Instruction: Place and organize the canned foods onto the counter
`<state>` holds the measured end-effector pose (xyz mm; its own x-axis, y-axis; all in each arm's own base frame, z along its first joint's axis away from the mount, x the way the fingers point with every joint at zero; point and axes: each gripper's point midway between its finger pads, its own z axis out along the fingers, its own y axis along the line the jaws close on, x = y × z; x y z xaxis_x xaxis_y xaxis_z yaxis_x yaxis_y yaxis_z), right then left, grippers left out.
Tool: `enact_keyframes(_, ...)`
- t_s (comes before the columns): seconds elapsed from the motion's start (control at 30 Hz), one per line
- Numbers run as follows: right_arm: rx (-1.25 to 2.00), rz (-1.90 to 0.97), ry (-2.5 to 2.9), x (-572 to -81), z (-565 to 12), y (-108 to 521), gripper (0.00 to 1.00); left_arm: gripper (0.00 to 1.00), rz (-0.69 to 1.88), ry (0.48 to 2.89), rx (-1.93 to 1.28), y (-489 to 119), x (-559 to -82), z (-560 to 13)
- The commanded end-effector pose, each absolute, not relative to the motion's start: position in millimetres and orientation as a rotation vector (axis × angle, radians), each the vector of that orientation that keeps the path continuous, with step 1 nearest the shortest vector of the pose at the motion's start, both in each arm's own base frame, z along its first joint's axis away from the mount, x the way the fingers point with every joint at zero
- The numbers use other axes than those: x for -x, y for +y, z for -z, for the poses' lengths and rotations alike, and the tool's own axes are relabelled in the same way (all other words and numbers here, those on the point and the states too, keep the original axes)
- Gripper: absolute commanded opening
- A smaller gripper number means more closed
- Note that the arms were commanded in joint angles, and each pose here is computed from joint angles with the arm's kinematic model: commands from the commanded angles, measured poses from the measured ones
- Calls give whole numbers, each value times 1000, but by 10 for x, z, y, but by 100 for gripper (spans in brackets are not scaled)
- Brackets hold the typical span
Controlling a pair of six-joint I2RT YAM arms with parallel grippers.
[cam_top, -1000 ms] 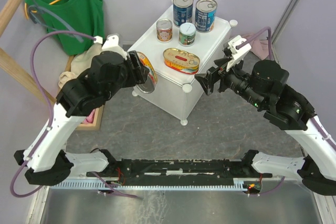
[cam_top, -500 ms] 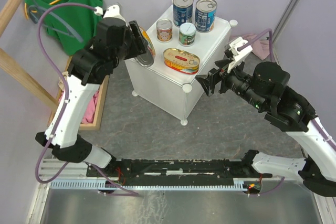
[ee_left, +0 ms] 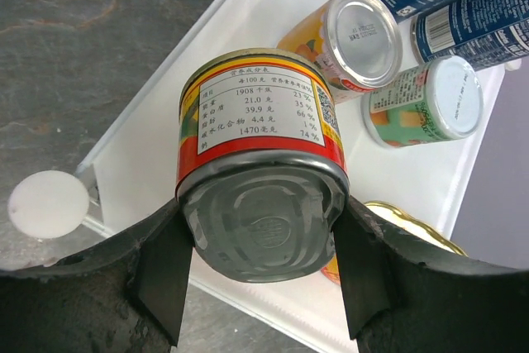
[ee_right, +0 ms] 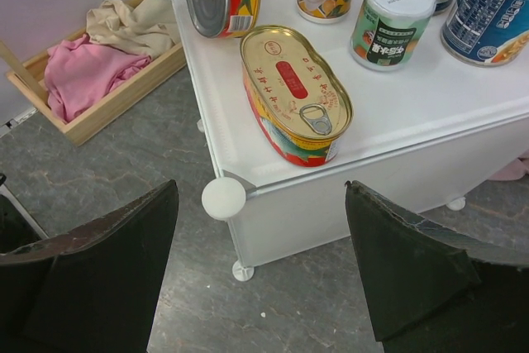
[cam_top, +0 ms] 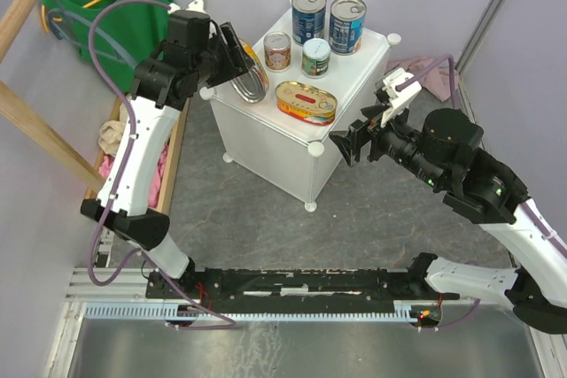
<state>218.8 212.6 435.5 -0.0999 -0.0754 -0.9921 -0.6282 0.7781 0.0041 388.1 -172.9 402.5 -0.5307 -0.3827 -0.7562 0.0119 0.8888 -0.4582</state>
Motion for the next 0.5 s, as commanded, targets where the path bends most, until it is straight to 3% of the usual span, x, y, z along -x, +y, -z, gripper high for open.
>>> enact_keyframes(0.0,532,-568,1552,-2130,-4558,2120,90,3,655,1961,285,-1813,-3946,-4448)
enact_keyframes(0.47,514,-566,1542,-2145,-4453,2106,90,3,629,2196,330,-1772,-4052,-3953)
